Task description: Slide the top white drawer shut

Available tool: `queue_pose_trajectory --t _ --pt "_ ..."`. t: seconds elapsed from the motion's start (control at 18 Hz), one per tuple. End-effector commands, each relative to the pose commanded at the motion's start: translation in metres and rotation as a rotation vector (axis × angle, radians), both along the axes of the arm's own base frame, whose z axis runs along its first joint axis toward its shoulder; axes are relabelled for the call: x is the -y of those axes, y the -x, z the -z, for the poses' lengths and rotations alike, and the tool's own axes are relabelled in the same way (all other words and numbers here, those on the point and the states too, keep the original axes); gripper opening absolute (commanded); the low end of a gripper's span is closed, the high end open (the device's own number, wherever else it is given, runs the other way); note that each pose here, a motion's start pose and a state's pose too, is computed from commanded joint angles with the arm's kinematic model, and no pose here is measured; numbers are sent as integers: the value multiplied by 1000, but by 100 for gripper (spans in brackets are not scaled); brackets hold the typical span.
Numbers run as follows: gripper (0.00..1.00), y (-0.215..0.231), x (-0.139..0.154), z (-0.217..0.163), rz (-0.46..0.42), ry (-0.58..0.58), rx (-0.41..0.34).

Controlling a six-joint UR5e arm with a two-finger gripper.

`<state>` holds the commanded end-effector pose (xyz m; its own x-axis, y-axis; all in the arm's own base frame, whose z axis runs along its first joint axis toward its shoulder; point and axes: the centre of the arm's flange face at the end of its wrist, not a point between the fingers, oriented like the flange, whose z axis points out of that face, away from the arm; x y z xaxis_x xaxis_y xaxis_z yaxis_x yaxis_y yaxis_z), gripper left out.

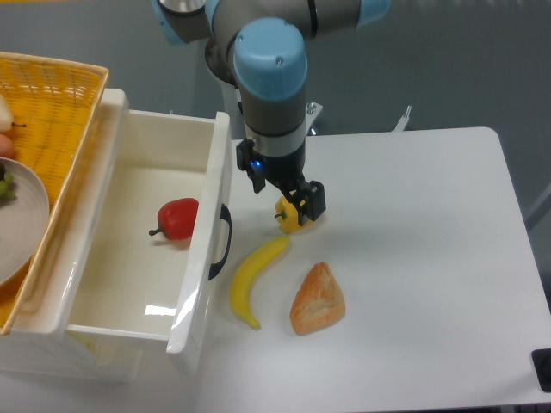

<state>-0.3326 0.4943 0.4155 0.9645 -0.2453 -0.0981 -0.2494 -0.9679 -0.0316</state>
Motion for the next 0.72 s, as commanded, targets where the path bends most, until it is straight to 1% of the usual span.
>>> queue_pose_trajectory --t 0.11,0.22,0.39,0.56,0.72 --pt "100 0 -1 10 -12 5 16" --pt "100 6 -2 20 -43 9 30" --pt "100 10 -6 54 -41 43 51" --pt "100 15 2 69 -59 18 33" --pt "100 13 7 83 -73 35 52"
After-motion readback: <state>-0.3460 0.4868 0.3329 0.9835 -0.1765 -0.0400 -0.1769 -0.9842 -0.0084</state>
